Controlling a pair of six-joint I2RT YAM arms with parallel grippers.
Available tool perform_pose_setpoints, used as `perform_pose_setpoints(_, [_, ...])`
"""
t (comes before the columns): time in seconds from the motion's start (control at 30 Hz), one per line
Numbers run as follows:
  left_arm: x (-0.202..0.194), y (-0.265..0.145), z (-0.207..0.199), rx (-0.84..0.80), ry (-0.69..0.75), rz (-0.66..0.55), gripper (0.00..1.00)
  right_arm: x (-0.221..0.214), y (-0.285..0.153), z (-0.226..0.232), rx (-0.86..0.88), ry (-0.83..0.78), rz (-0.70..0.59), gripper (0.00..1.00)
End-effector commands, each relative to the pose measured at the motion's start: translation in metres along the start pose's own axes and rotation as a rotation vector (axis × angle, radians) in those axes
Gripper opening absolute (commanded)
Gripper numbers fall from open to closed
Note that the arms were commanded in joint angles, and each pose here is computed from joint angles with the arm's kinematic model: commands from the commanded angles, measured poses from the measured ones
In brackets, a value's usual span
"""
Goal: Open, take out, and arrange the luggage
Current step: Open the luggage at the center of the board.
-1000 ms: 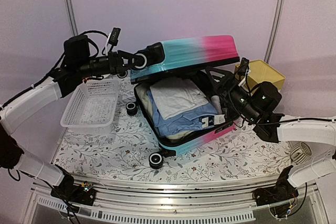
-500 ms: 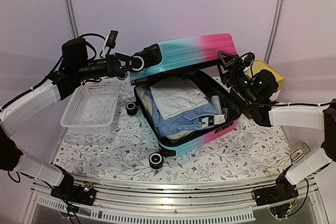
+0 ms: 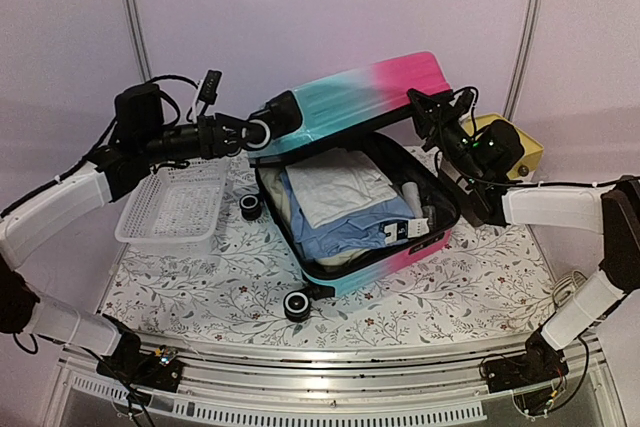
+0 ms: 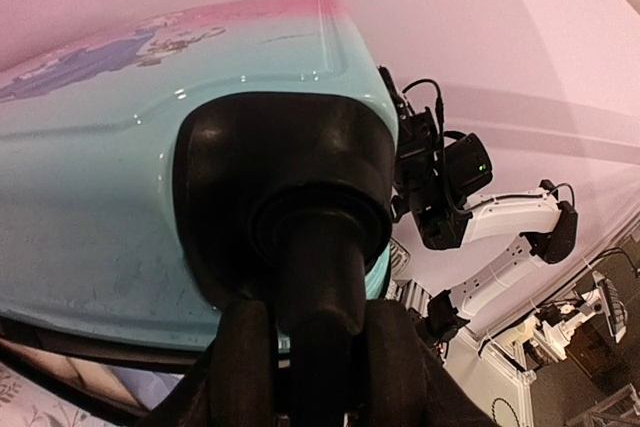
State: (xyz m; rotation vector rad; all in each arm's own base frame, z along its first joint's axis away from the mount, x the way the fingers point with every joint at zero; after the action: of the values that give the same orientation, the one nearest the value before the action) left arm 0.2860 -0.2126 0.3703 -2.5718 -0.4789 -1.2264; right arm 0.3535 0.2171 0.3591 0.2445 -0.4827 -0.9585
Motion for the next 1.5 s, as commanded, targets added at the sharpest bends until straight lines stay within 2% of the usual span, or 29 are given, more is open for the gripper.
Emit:
perform_pose_setpoints(0.0, [-0.007,-0.018,0.009,0.106,-0.06,-0.047,0.46,0.003,0.002,0.006,0.023,-0.076,0.003,0.03])
perform_pose_setpoints(0.1, [-0.028,-0.035,0.008,0.207,-0.082,-0.08,0.81,0.008,0.001,0.011,0.028,-0.125,-0.024,0.03])
perform_pose_setpoints(0.13, [-0.035,-0.041,0.005,0.232,-0.078,-0.098,0.9,0.009,0.001,0.013,0.027,-0.136,-0.035,0.03])
perform_pose_setpoints(0.17, [-0.042,-0.048,0.001,0.25,-0.078,-0.118,0.97,0.011,0.001,0.014,0.027,-0.15,-0.044,0.03])
perform_pose_setpoints(0.2, [-0.047,-0.055,-0.003,0.263,-0.081,-0.137,0.98,0.013,0.002,0.016,0.026,-0.168,-0.056,0.03])
perform_pose_setpoints(0.33, [-0.075,-0.07,-0.01,0.296,-0.143,-0.149,0.98,0.02,0.009,0.022,0.007,-0.216,-0.09,0.03])
perform_pose_setpoints(0.5, [-0.123,-0.067,0.0,0.357,-0.236,-0.11,0.98,0.026,0.028,0.023,-0.051,-0.262,-0.095,0.03])
perform_pose_setpoints(0.8, [-0.188,-0.024,0.012,0.329,-0.34,-0.03,0.92,0.04,0.061,0.033,-0.077,-0.284,-0.145,0.03])
perform_pose_setpoints(0.93, [-0.2,0.001,0.025,0.421,-0.384,-0.017,0.89,0.046,0.068,0.039,-0.088,-0.329,-0.172,0.03])
perform_pose_setpoints(1.1, [-0.207,0.031,0.033,0.513,-0.421,-0.039,0.86,0.049,0.078,0.031,-0.187,-0.355,-0.161,0.04])
perform_pose_setpoints(1.27, [-0.212,0.05,0.046,0.538,-0.482,-0.076,0.83,0.049,0.079,0.025,-0.23,-0.342,-0.159,0.03])
perform_pose_setpoints(1.47, [-0.211,0.072,0.069,0.632,-0.484,-0.026,0.77,0.053,0.074,0.028,-0.249,-0.394,-0.179,0.03])
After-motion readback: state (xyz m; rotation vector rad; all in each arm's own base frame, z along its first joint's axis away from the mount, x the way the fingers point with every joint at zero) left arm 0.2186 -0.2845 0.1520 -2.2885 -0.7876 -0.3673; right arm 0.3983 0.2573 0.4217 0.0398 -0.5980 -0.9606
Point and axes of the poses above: each gripper's point midway between its finger pads, its own y axis out along the fingers, its own z axis along the line the jaws close on, x = y × z, the point moved 6 cm from there along -y, back along the fingers, and after that the axes turned 3 degrees about -y, right-handed, at the moved point
